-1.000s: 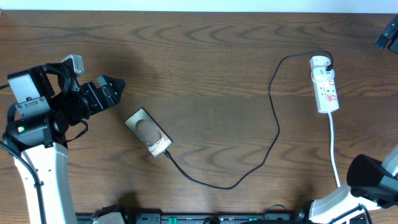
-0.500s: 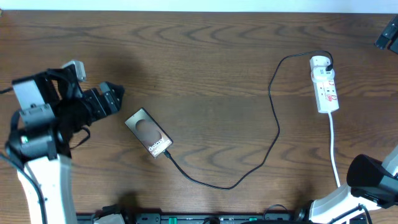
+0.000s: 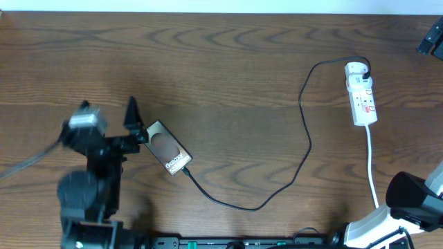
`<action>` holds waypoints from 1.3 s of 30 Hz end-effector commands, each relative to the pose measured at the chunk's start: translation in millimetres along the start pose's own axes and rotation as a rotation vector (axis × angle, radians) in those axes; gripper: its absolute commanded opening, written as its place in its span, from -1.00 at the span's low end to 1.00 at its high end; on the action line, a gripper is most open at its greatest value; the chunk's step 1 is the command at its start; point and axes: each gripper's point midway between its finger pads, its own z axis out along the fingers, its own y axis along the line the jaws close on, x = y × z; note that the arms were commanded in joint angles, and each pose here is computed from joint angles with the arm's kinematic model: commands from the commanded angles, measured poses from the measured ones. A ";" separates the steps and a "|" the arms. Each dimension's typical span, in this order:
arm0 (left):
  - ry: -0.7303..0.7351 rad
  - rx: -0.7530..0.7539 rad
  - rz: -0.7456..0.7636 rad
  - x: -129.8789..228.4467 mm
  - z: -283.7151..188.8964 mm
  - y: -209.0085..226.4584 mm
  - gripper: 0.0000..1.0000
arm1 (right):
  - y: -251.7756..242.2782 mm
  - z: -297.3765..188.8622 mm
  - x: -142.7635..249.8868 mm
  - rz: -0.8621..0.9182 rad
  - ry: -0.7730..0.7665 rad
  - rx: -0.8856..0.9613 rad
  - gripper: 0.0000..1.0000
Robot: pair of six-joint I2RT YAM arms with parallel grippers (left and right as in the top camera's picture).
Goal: Plug charger to phone and switch on socket
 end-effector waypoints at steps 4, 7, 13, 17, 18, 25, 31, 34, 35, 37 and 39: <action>-0.242 -0.057 -0.021 26.9 -24.1 28.9 0.84 | -2.2 0.3 -0.4 0.010 -0.003 0.015 0.98; -0.280 -0.041 -0.009 42.7 -30.2 34.1 0.84 | -2.2 0.3 -0.4 0.010 -0.003 0.015 0.98; -0.204 -0.053 -0.002 76.8 -33.4 44.8 0.83 | -2.2 0.3 -0.4 0.010 -0.003 0.015 0.99; -0.136 -0.066 -0.001 93.7 -33.0 48.0 0.84 | -2.2 0.3 -0.4 0.010 -0.003 0.015 0.99; -0.122 -0.069 -0.001 97.4 -33.0 48.7 0.84 | -2.2 0.3 -0.5 0.010 -0.003 0.015 0.98; -0.008 -0.106 0.001 126.9 -32.4 58.7 0.83 | -2.2 0.3 -0.4 0.010 -0.003 0.015 0.99; 0.183 -0.150 -0.001 173.4 -37.9 69.1 0.83 | -2.2 0.3 -0.5 0.010 -0.003 0.015 0.99; 0.266 -0.165 -0.001 192.9 -43.0 72.4 0.83 | -2.2 0.3 -0.4 0.010 -0.003 0.015 0.99; 0.264 -0.163 0.006 192.3 -42.8 72.3 0.84 | -2.2 0.3 -0.4 0.010 -0.003 0.015 0.99; 0.265 -0.163 0.015 192.4 -42.8 72.3 0.83 | -2.2 0.3 -0.5 0.010 -0.003 0.015 0.99; 0.265 -0.161 0.021 192.4 -42.8 72.3 0.84 | -2.2 0.3 -0.4 0.010 -0.003 0.015 0.99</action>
